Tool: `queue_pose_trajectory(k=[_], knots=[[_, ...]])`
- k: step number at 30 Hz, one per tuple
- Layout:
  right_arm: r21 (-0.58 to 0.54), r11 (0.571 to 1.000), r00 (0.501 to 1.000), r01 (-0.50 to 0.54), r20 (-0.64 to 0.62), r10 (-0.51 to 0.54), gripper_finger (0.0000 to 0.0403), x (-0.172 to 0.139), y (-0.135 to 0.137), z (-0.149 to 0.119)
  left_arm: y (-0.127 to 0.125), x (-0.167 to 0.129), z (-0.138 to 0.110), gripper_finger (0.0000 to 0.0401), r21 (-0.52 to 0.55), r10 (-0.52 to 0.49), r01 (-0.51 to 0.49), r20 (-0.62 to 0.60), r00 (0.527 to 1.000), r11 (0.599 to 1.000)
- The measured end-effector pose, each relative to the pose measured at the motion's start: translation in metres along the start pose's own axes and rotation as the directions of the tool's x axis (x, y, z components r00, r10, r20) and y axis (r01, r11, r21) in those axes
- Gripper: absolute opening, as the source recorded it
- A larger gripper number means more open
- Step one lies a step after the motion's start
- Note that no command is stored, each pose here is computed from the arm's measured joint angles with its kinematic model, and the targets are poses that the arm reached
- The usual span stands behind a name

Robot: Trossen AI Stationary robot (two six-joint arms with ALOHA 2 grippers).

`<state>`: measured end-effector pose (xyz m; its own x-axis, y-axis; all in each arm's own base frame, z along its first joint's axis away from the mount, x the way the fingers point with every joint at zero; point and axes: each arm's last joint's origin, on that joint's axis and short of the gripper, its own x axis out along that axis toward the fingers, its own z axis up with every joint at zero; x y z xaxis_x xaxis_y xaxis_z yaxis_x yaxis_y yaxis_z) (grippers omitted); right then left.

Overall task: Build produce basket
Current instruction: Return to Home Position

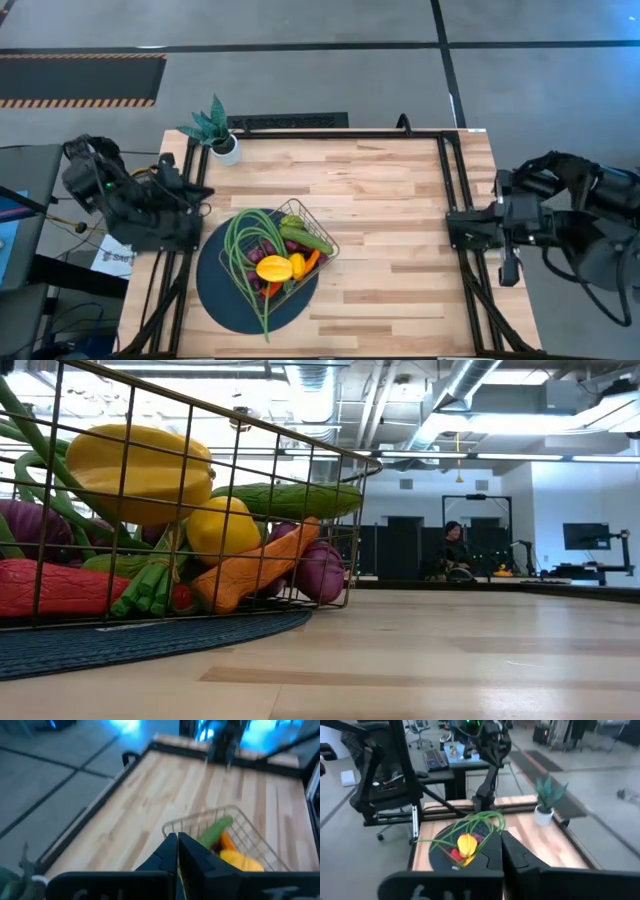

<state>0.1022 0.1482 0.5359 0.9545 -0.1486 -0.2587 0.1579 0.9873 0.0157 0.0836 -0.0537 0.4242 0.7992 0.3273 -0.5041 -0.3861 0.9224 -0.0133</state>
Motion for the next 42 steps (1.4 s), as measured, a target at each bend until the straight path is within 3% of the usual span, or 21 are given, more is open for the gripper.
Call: queue_pose_trajectory(k=[7, 17, 24, 28, 33, 37, 42], knots=[[-0.096, 0.993, 0.993, 0.062, 0.101, -0.052, 0.0001, -0.013, -0.009, 0.003, 0.021, 0.012, -0.032, 0.0000, -0.060, -0.009, 0.019, 0.158, 0.987, 0.998], [0.019, 0.999, 0.988, 0.034, 0.152, -0.036, 0.0001, -0.039, -0.096, 0.019, 0.040, 0.037, -0.087, 0.0000, -0.188, -0.011, 0.070, 0.298, 0.954, 0.980], [0.004, 0.999, 0.988, 0.039, 0.146, -0.039, 0.0000, -0.042, -0.123, 0.009, 0.053, 0.041, -0.102, 0.0000, -0.227, 0.011, 0.071, 0.343, 0.939, 0.971], [0.033, 0.999, 0.995, 0.014, 0.102, -0.017, 0.0000, -0.036, -0.128, -0.019, 0.057, 0.039, -0.101, 0.0000, -0.218, 0.036, 0.049, 0.367, 0.930, 0.975], [0.138, 0.989, 0.996, 0.049, 0.069, -0.059, 0.0000, -0.022, -0.135, -0.080, 0.059, 0.037, -0.099, 0.0000, -0.220, 0.068, 0.020, 0.385, 0.920, 0.975], [0.314, 0.949, 0.995, 0.024, 0.082, -0.053, 0.0000, -0.006, -0.129, -0.138, 0.060, 0.037, -0.099, 0.0000, -0.227, 0.067, 0.023, 0.385, 0.920, 0.974], [0.435, 0.898, 0.990, -0.070, 0.138, 0.010, 0.0000, 0.011, -0.107, -0.200, 0.059, 0.037, -0.099, 0.0000, -0.247, 0.067, 0.033, 0.386, 0.920, 0.968]])
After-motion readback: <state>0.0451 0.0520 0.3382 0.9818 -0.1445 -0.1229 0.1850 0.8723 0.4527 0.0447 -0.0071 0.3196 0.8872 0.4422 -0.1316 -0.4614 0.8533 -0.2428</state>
